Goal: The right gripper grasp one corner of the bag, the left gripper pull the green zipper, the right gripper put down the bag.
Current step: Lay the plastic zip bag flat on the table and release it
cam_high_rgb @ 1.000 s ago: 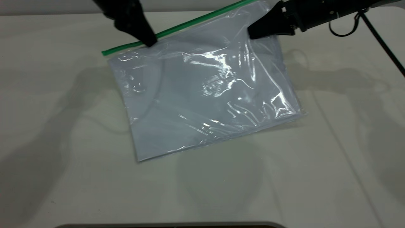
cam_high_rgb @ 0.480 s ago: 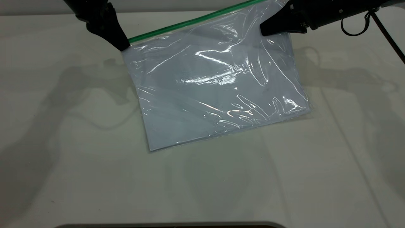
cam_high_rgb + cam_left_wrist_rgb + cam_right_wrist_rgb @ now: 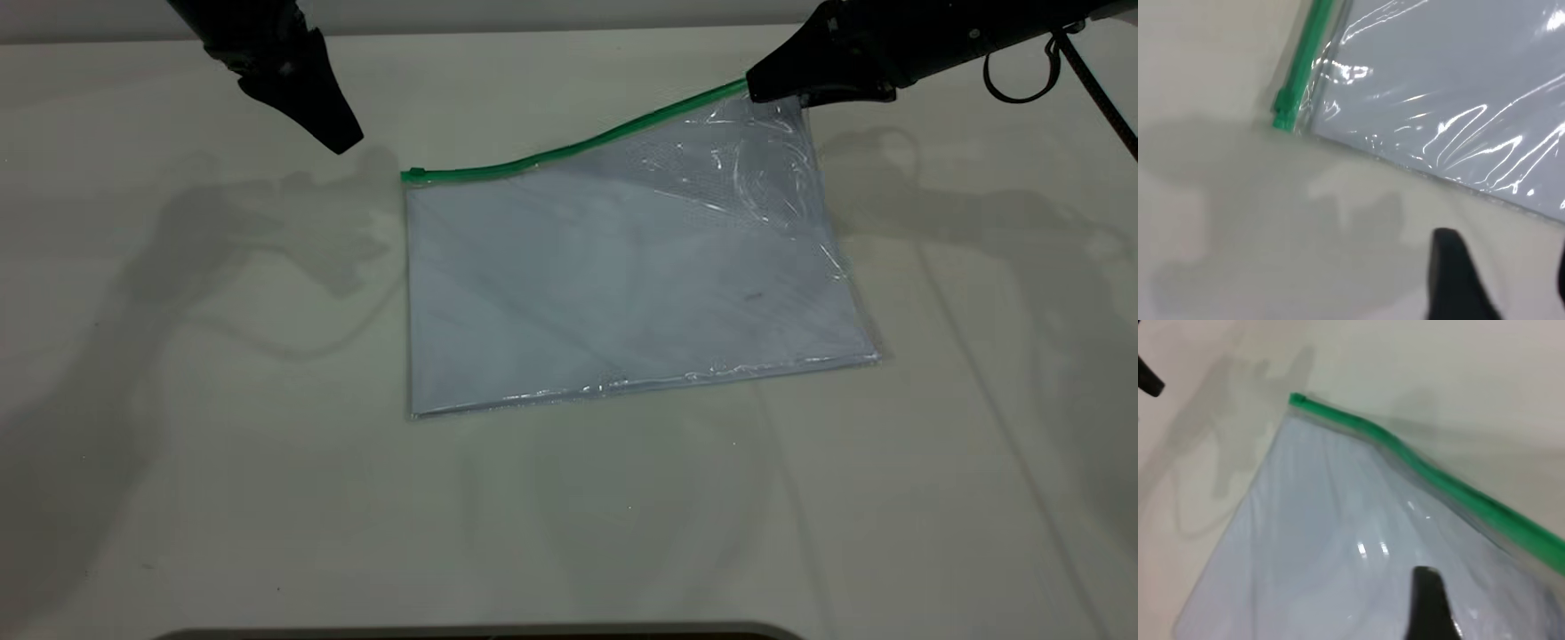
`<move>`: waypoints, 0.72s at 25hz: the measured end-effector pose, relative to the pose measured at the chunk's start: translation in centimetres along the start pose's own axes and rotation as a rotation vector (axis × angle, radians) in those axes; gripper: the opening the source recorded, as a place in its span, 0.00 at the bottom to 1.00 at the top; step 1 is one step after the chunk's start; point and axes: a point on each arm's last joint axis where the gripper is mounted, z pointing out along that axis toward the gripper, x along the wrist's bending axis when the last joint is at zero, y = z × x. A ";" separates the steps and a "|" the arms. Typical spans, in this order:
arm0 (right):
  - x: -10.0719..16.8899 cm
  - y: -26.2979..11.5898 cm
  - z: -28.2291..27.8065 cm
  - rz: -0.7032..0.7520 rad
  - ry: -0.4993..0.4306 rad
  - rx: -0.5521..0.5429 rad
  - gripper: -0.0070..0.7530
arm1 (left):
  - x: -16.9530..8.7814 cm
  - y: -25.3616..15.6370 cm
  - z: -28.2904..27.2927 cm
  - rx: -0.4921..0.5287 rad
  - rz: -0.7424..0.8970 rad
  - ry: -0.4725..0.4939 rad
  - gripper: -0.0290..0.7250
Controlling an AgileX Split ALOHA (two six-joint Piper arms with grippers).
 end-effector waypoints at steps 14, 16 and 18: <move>7.7 10.3 -12.2 -0.214 -0.344 -0.042 0.78 | -3.2 1.9 -13.1 0.017 -0.352 0.328 0.82; 10.2 11.6 -14.9 -0.234 -0.365 -0.057 0.78 | -4.4 1.8 -15.7 0.031 -0.420 0.379 0.82; 13.2 12.7 -18.0 -0.250 -0.382 -0.083 0.78 | -5.9 1.4 -18.4 0.047 -0.485 0.433 0.82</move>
